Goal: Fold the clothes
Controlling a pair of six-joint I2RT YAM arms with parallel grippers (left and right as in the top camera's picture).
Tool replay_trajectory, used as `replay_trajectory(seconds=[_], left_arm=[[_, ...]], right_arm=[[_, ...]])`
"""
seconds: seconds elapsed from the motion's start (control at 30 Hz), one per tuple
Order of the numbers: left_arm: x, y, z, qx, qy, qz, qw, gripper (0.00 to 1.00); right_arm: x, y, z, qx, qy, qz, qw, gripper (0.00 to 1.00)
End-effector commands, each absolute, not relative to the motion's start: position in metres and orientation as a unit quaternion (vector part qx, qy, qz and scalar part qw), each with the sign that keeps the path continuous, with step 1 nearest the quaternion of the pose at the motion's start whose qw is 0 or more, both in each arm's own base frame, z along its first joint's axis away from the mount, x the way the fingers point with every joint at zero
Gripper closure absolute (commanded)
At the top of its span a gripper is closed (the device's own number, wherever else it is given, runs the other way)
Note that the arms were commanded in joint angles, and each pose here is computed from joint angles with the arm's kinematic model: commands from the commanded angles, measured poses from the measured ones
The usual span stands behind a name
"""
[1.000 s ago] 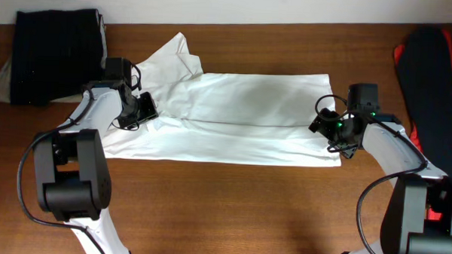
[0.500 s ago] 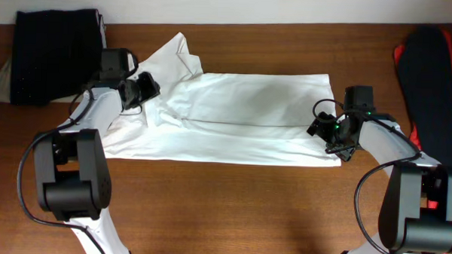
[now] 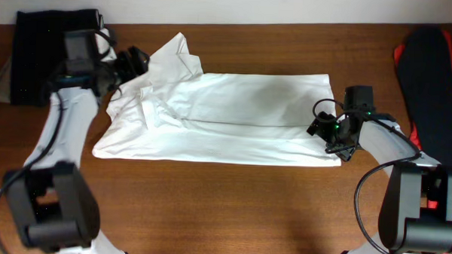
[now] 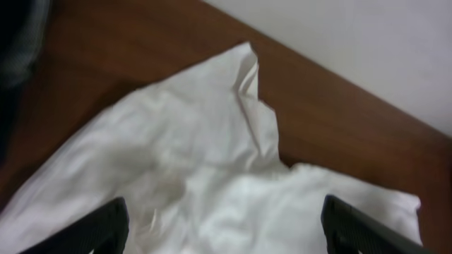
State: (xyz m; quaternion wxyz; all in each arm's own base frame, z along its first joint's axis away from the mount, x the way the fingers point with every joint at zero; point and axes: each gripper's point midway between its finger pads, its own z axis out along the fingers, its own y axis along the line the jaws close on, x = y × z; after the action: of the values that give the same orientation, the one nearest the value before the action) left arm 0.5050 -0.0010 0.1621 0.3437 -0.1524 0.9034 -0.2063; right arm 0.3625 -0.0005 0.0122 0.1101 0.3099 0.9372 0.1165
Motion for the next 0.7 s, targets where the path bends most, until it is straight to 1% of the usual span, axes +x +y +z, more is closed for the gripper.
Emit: replay_trajectory(seconds=[0.0, 0.1, 0.17, 0.27, 0.33, 0.47, 0.5, 0.53, 0.57, 0.6, 0.63, 0.67], left_arm=[[0.460, 0.013, 0.148, -0.162, 0.939, -0.142, 0.270, 0.13], [0.419, 0.001, 0.098, -0.171, 0.965, -0.137, 0.142, 0.13], [0.414, -0.010, 0.069, -0.158, 0.973, -0.134, 0.101, 0.13], [0.427, -0.023, 0.041, -0.142, 0.974, -0.145, 0.097, 0.13], [0.435, -0.033, 0.031, -0.134, 0.972, -0.164, 0.098, 0.13], [0.439, -0.035, 0.028, -0.127, 0.972, -0.167, 0.104, 0.13], [0.440, -0.037, 0.028, -0.121, 0.972, -0.172, 0.108, 0.17], [0.442, -0.040, 0.030, -0.118, 0.970, -0.182, 0.110, 0.25], [0.444, -0.044, 0.032, -0.115, 0.967, -0.196, 0.114, 0.39], [0.446, -0.048, 0.034, -0.112, 0.964, -0.209, 0.117, 0.59], [0.448, -0.051, 0.036, -0.110, 0.962, -0.218, 0.121, 0.67], [0.450, -0.052, 0.037, -0.108, 0.961, -0.221, 0.124, 0.70]], right_arm=[[0.359, -0.002, 0.007, 0.310, 0.939, 0.106, 0.106, 0.12], [0.361, -0.002, 0.008, 0.310, 0.938, 0.107, 0.111, 0.12], [0.362, -0.002, 0.008, 0.309, 0.938, 0.108, 0.113, 0.12], [0.361, -0.002, 0.008, 0.309, 0.938, 0.107, 0.110, 0.12], [0.361, -0.002, 0.008, 0.309, 0.939, 0.107, 0.110, 0.12], [0.361, -0.002, 0.008, 0.309, 0.939, 0.107, 0.110, 0.12], [0.361, -0.002, 0.008, 0.309, 0.939, 0.107, 0.110, 0.12], [0.361, -0.002, 0.008, 0.310, 0.938, 0.107, 0.110, 0.12], [0.361, -0.002, 0.008, 0.309, 0.938, 0.107, 0.110, 0.12], [0.361, -0.002, 0.008, 0.309, 0.938, 0.107, 0.110, 0.12], [0.361, -0.002, 0.008, 0.309, 0.938, 0.107, 0.110, 0.12], [0.361, -0.002, 0.008, 0.309, 0.939, 0.107, 0.110, 0.12]])
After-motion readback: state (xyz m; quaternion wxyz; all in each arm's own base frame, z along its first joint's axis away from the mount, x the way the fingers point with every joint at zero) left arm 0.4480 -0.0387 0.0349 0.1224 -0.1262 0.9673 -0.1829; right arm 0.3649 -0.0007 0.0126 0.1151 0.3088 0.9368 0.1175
